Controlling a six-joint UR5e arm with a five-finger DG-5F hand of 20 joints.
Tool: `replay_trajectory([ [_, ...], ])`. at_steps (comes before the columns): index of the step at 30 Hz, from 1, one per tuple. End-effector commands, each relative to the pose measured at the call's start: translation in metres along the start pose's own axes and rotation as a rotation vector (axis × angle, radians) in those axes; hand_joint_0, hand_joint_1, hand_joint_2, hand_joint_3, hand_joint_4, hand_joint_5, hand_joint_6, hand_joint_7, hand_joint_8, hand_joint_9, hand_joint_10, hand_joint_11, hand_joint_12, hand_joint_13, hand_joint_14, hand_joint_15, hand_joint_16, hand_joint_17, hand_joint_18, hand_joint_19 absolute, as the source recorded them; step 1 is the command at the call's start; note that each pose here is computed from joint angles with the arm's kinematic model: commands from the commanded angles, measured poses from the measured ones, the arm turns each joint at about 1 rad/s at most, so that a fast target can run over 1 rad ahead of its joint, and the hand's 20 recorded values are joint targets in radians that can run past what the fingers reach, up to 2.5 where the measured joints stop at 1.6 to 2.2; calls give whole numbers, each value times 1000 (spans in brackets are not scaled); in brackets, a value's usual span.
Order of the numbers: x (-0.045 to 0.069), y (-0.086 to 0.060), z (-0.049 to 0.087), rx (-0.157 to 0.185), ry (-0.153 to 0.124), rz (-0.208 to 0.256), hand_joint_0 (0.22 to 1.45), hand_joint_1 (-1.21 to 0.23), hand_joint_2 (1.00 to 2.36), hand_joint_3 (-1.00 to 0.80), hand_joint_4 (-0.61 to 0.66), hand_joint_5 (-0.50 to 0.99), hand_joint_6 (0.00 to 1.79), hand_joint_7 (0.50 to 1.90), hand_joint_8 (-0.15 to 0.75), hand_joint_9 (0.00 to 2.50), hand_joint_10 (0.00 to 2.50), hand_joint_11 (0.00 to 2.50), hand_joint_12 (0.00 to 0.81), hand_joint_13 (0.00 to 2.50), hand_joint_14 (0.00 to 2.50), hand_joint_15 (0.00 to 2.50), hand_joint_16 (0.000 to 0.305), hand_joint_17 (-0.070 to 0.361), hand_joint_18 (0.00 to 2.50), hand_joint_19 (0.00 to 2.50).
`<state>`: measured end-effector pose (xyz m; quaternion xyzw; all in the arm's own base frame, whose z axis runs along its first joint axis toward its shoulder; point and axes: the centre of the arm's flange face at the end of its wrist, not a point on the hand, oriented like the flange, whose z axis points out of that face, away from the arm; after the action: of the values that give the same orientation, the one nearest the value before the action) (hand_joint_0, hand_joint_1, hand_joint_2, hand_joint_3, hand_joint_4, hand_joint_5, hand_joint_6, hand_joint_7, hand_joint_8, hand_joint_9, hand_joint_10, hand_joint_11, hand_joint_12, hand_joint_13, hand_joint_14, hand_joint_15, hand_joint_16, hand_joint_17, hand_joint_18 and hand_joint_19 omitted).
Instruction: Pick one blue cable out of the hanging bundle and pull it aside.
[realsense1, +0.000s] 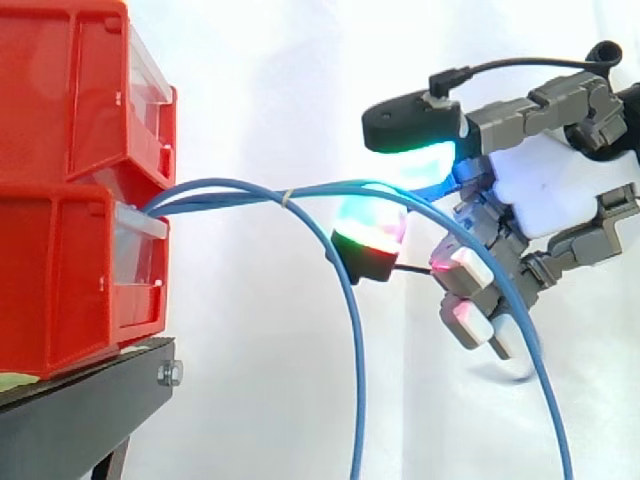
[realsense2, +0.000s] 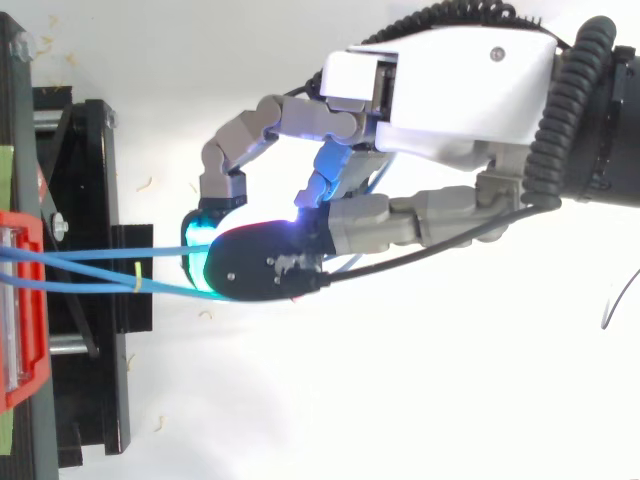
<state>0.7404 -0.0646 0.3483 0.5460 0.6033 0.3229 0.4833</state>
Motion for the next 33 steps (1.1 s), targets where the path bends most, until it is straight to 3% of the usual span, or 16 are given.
replay_trajectory([
  [1,0,0,-1,6,-3,-8,418,-589,1651,-37,-151,-84,898,1097,340,1072,10,747,451,921,16,603,76,172,913,467],
  [9,0,-2,-1,9,-2,16,441,-632,1513,-22,-120,-90,901,1071,346,1063,10,751,449,907,15,603,76,171,902,472],
  [13,0,-2,-1,10,-1,60,484,-669,1248,-26,-34,-100,900,1062,355,1050,11,752,445,900,17,611,75,169,890,479],
  [14,0,-2,-1,10,1,69,533,-698,1015,-20,0,-103,899,1064,351,1043,12,763,440,888,17,621,73,165,867,490],
  [20,1,-4,0,13,1,128,524,-647,1011,-200,37,-102,887,1091,327,1027,14,778,406,850,18,635,66,148,784,529],
  [33,2,-9,0,23,1,133,515,-623,1012,-315,38,-104,883,1124,304,1017,18,806,367,818,20,656,57,129,711,572],
])
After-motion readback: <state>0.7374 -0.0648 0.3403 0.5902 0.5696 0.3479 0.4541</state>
